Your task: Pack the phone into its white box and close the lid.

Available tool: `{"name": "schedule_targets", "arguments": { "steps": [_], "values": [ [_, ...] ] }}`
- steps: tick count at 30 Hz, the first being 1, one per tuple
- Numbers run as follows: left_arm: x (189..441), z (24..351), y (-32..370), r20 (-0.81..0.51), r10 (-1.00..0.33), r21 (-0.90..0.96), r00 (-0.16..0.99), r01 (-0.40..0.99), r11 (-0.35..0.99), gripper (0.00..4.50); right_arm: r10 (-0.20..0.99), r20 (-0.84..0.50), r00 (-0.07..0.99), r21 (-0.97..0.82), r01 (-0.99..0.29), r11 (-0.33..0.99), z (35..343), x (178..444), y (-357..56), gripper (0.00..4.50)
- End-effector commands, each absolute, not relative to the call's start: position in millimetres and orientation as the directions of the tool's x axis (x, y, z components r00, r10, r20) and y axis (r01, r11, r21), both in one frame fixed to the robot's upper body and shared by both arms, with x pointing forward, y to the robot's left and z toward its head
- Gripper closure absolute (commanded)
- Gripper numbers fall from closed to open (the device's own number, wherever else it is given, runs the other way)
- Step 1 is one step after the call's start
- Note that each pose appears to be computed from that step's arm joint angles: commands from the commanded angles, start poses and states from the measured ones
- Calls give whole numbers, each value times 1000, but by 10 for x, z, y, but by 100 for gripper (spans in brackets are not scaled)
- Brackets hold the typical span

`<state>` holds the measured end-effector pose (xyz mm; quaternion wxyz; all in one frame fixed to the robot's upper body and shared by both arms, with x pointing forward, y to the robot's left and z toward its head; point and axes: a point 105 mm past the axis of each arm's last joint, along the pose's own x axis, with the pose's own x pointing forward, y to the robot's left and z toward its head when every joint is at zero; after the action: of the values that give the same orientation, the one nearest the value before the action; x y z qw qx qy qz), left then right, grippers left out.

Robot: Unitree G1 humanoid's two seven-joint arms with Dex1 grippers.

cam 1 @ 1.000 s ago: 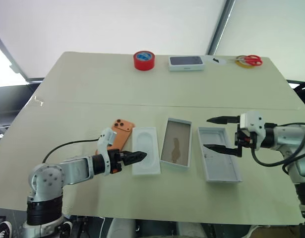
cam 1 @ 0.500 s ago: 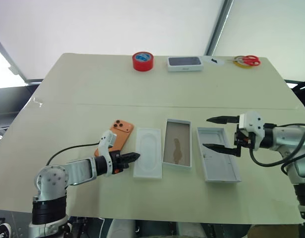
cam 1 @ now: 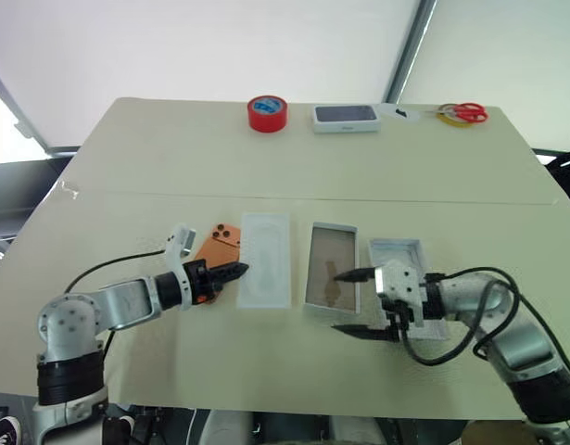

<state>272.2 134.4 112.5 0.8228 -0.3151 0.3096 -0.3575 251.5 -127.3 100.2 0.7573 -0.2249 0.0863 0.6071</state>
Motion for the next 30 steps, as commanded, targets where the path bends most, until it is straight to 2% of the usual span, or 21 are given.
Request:
{"name": "schedule_targets", "arguments": {
  "steps": [1,2,5,10,12,18,21,24,27,30],
  "values": [
    [2711,1291,1284,-203,-807,-727,555,467,504,435,877,-424,227,-284,-953,108,1034,2506,-1182,0],
    [2717,1318,1275,-187,-809,-727,557,475,495,435,876,-429,221,-268,-957,110,1013,2521,-1161,0],
    [2781,1420,1270,-131,-788,-689,601,517,509,450,864,-464,196,-275,-959,70,947,2521,-1128,93],
    [2848,1461,1292,-119,-775,-674,620,523,522,450,832,-519,197,-333,-943,15,862,2565,-1138,353],
    [2875,1493,1285,-100,-774,-683,625,523,510,450,844,-496,204,-331,-943,33,899,2606,-1107,446],
    [2987,1526,1208,-70,-765,-706,640,511,491,450,887,-413,206,-375,-926,40,1010,2710,-881,446],
    [2999,1490,1149,-79,-771,-714,632,504,486,450,880,-427,207,-419,-908,11,989,2741,-855,446],
    [3013,1458,1113,-88,-766,-713,637,497,495,450,885,-414,212,-380,-924,43,1020,2781,-886,446],
    [3038,1442,1097,-90,-762,-717,641,489,496,450,899,-390,201,-368,-929,48,1076,2750,-884,352],
    [3027,1436,1049,-93,-776,-708,624,506,492,450,900,-383,209,-355,-933,65,1139,2731,-953,205]
  ]
}}
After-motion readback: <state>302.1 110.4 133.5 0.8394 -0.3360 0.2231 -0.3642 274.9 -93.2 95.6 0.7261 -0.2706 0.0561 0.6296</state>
